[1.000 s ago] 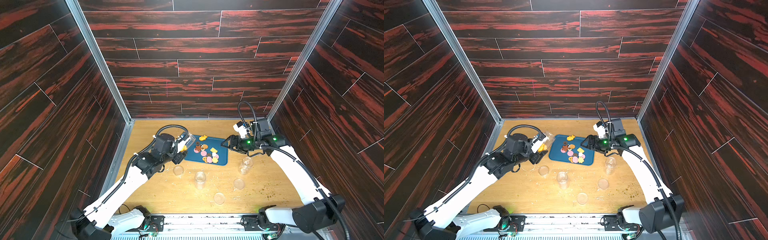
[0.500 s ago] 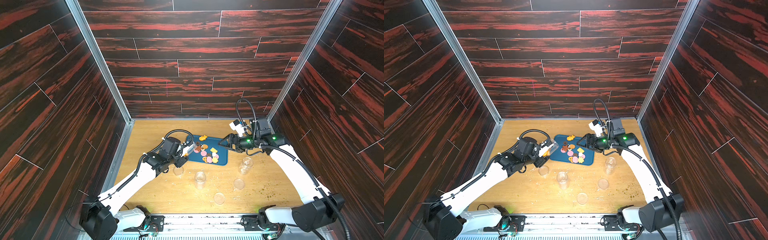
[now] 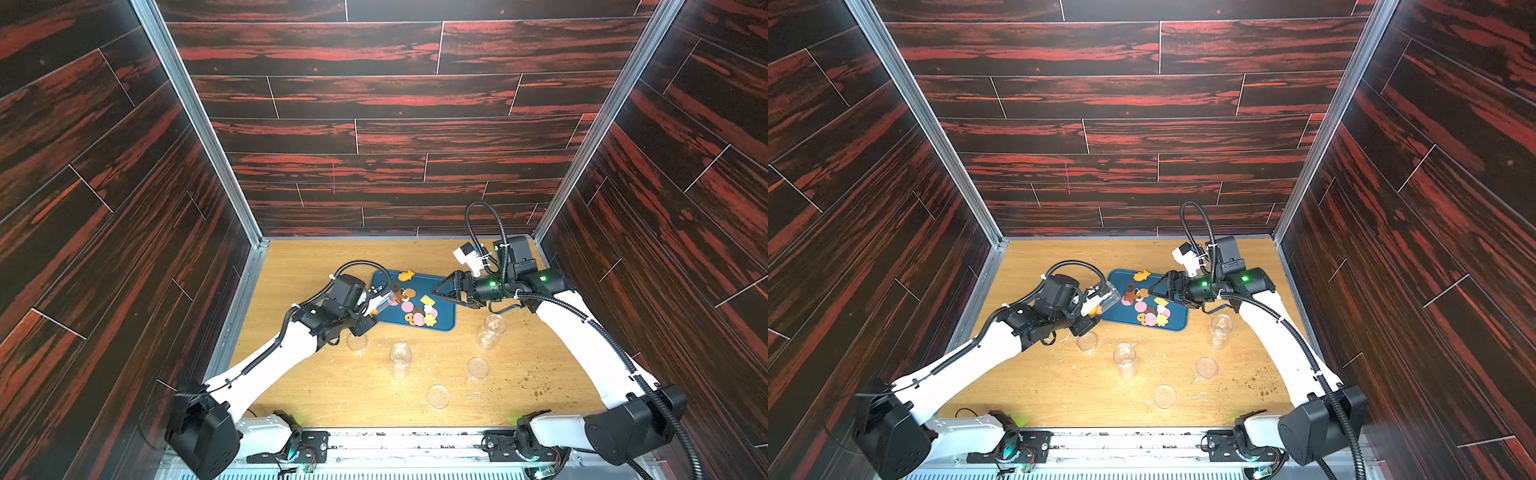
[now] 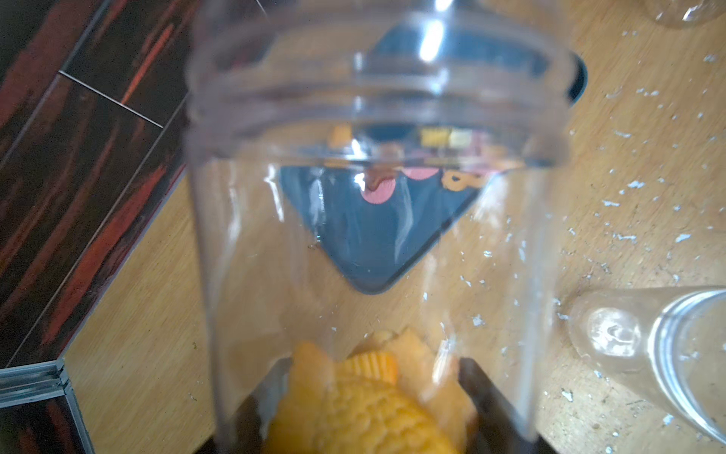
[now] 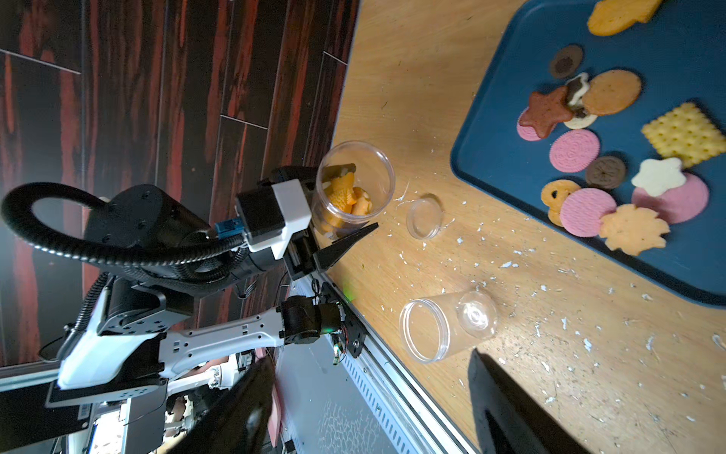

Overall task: Pour the cookies out of the jar
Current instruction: Pour the cookies in the jar onto the tray.

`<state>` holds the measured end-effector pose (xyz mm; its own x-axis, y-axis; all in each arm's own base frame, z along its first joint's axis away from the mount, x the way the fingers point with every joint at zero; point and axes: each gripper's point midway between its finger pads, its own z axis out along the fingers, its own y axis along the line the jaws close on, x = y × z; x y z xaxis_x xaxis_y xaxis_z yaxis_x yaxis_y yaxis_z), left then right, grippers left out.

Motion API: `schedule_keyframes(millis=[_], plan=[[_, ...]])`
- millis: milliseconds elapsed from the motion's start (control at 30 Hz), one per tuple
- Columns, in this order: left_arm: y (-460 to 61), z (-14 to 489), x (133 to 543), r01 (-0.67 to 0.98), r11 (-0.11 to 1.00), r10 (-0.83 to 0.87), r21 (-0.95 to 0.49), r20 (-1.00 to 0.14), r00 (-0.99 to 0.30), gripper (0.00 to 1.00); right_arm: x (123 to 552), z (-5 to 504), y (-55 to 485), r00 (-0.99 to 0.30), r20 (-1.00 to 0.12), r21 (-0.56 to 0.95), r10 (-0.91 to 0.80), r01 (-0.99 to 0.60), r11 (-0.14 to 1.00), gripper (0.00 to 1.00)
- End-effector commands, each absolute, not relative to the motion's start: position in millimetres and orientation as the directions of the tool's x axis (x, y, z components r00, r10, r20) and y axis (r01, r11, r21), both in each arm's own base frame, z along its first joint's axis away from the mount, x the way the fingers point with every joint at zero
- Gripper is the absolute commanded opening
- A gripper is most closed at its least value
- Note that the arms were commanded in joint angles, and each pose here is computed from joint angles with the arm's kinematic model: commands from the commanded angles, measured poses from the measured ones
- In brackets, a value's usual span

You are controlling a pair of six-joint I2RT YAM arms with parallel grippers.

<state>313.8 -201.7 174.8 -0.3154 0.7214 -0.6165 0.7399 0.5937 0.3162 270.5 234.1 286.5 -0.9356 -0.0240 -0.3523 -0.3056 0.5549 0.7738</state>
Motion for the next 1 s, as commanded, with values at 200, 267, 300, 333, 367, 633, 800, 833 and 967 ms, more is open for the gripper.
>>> schedule_keyframes(millis=[200,267,300,333,367,633,800,833,967], plan=[[-207,150,315,0.755,0.589,0.725,0.288,-0.602,-0.335,0.56,282,311,225,-0.921,-0.389,0.729,0.029,-0.288,0.621,0.81],[-205,143,316,0.745,0.607,0.720,0.276,-0.587,-0.369,0.56,287,314,225,-0.923,-0.383,0.725,0.036,-0.276,0.632,0.82],[-203,139,317,0.737,0.619,0.718,0.270,-0.575,-0.392,0.56,290,317,226,-0.924,-0.381,0.723,0.042,-0.270,0.636,0.81],[-202,136,317,0.734,0.626,0.717,0.265,-0.566,-0.407,0.56,292,319,225,-0.925,-0.377,0.722,0.047,-0.262,0.641,0.81],[-201,132,317,0.727,0.636,0.711,0.257,-0.561,-0.424,0.56,295,322,227,-0.926,-0.375,0.724,0.051,-0.258,0.640,0.81],[-203,108,311,0.746,0.630,0.717,0.213,-0.528,-0.455,0.56,310,330,224,-0.928,-0.352,0.725,0.125,-0.186,0.663,0.82],[-204,91,313,0.760,0.616,0.738,0.208,-0.490,-0.464,0.56,311,328,223,-0.926,-0.342,0.734,0.158,-0.158,0.661,0.81],[-204,90,313,0.762,0.614,0.741,0.205,-0.483,-0.467,0.56,312,327,223,-0.926,-0.342,0.735,0.162,-0.157,0.659,0.81],[-206,83,315,0.775,0.601,0.756,0.194,-0.453,-0.473,0.56,320,327,227,-0.920,-0.367,0.726,0.137,-0.191,0.661,0.82]])
